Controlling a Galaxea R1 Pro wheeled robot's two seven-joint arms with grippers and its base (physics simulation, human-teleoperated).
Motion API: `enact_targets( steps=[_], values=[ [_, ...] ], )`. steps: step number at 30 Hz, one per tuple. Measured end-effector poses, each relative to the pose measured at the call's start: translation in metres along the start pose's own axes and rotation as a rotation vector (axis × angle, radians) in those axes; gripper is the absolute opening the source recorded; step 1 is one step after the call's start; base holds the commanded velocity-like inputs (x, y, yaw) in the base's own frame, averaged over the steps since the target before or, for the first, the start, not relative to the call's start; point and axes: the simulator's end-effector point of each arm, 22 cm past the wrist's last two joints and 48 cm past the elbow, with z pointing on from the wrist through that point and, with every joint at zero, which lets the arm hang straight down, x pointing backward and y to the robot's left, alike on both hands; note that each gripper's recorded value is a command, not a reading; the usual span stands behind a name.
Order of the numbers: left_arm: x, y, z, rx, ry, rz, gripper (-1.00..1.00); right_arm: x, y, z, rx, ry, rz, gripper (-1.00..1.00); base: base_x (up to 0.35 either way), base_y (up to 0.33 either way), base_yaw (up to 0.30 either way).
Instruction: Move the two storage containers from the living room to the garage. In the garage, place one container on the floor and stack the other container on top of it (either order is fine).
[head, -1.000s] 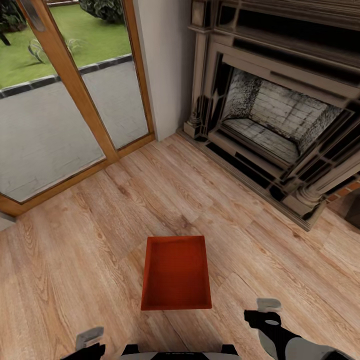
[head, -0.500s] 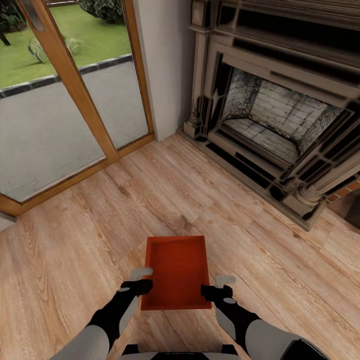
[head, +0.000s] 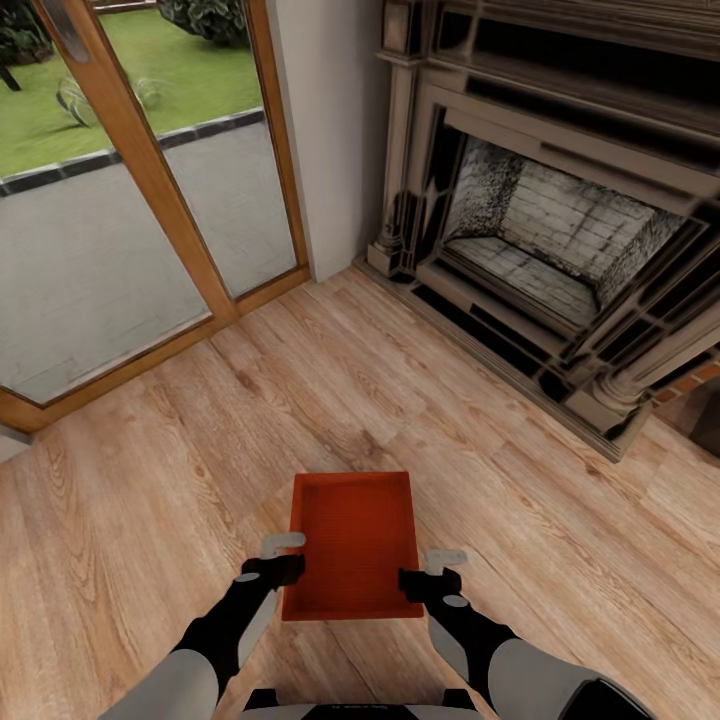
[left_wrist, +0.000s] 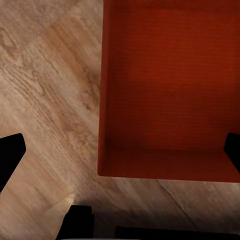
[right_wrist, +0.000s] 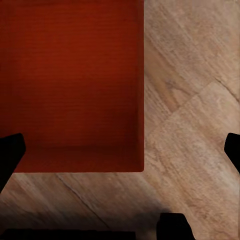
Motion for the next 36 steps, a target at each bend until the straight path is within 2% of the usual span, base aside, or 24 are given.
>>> enact_targets(
  steps=[9,11,17,36],
  values=[
    [-0.005,0.007,0.0,-0.009,-0.009,0.001,1.0,-0.002,0.001,0.0,-0.006,-0.008,-0.012,1.0,0.0,0.0,0.0],
    [-0.004,0.006,0.0,-0.008,-0.007,0.003,1.0,-0.007,0.0,0.0,-0.007,-0.033,-0.026,1.0,0.0,0.0,0.0],
    [0.001,0.005,0.0,-0.008,0.004,0.005,1.0,-0.012,0.0,0.0,-0.008,-0.054,-0.042,1.0,0.0,0.0,0.0],
    [-0.001,0.011,0.001,-0.015,-0.001,0.004,1.0,-0.013,-0.004,0.0,-0.003,-0.059,-0.038,1.0,0.0,0.0,0.0]
  ],
)
